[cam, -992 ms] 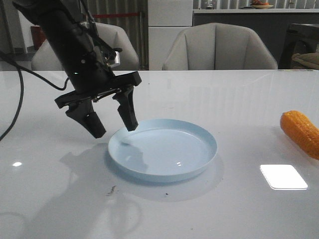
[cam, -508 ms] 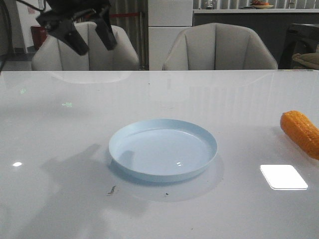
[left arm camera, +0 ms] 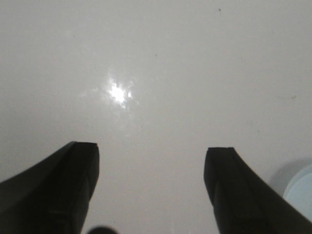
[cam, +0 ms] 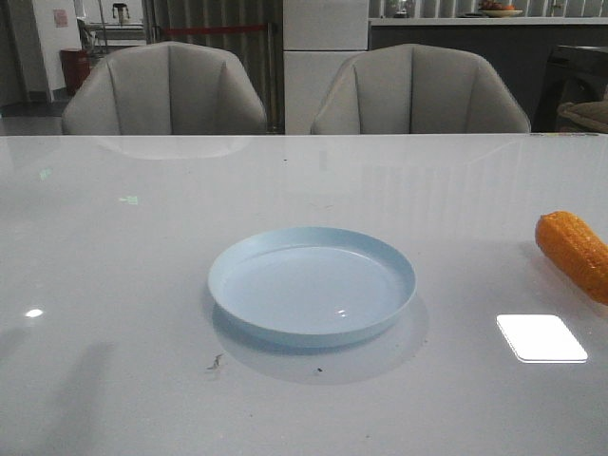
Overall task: Place corn on plate with both arms
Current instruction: 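Open the left gripper and raise it away from the plate, then lower the right gripper onto the orange corn cob and grasp it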
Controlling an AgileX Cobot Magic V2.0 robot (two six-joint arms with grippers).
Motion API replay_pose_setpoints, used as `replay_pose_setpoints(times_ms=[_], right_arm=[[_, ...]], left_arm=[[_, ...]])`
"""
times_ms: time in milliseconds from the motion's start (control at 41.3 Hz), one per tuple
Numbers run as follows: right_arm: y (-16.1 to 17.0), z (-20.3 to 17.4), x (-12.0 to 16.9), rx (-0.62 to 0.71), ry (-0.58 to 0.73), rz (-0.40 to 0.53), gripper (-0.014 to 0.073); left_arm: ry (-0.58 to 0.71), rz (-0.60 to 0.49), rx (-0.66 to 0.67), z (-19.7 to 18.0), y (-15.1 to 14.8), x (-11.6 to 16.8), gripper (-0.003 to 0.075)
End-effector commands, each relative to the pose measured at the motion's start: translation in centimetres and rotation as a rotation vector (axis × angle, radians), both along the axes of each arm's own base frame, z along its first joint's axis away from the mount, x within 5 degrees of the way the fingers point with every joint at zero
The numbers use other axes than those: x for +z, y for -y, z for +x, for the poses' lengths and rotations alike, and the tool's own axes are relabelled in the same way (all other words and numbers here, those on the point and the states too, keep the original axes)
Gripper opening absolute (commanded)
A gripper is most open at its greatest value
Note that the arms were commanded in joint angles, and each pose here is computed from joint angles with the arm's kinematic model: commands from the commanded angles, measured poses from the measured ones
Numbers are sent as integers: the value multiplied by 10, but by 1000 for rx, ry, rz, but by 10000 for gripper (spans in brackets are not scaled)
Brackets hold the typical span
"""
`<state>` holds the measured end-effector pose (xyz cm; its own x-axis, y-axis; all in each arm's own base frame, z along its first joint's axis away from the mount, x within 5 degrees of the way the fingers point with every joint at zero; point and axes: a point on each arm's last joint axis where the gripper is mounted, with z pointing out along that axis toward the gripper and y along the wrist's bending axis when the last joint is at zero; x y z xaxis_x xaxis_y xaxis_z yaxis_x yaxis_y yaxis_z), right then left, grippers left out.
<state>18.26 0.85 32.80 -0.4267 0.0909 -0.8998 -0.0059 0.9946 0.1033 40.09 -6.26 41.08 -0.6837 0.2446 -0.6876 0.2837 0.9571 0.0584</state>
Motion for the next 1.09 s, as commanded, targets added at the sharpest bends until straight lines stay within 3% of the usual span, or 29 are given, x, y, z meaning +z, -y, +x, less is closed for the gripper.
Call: replay_pose_setpoints(times_ms=[0,145,484,677,895,1065], right_arm=[[0,3,19,-1,113,-5,606],[0,3,19,0,113,-6,606],[0,3,19,0,113,-7,606],[0,2,17,1,95,-8,606],[0,5,16,2,92,-10,606],[-1,31,21,1,52,-11,606]], left_arm=[[211,-33,70,-23,-9,47,504],[218,9,108,-38,-16,38,504],[186,9,89,-98,-23,-48,504],[187,-28,136,-143,-38,-78,504],[245,-28,210,-174,-58,-76,504],[244,-25,218,-180,-60,-73,504]])
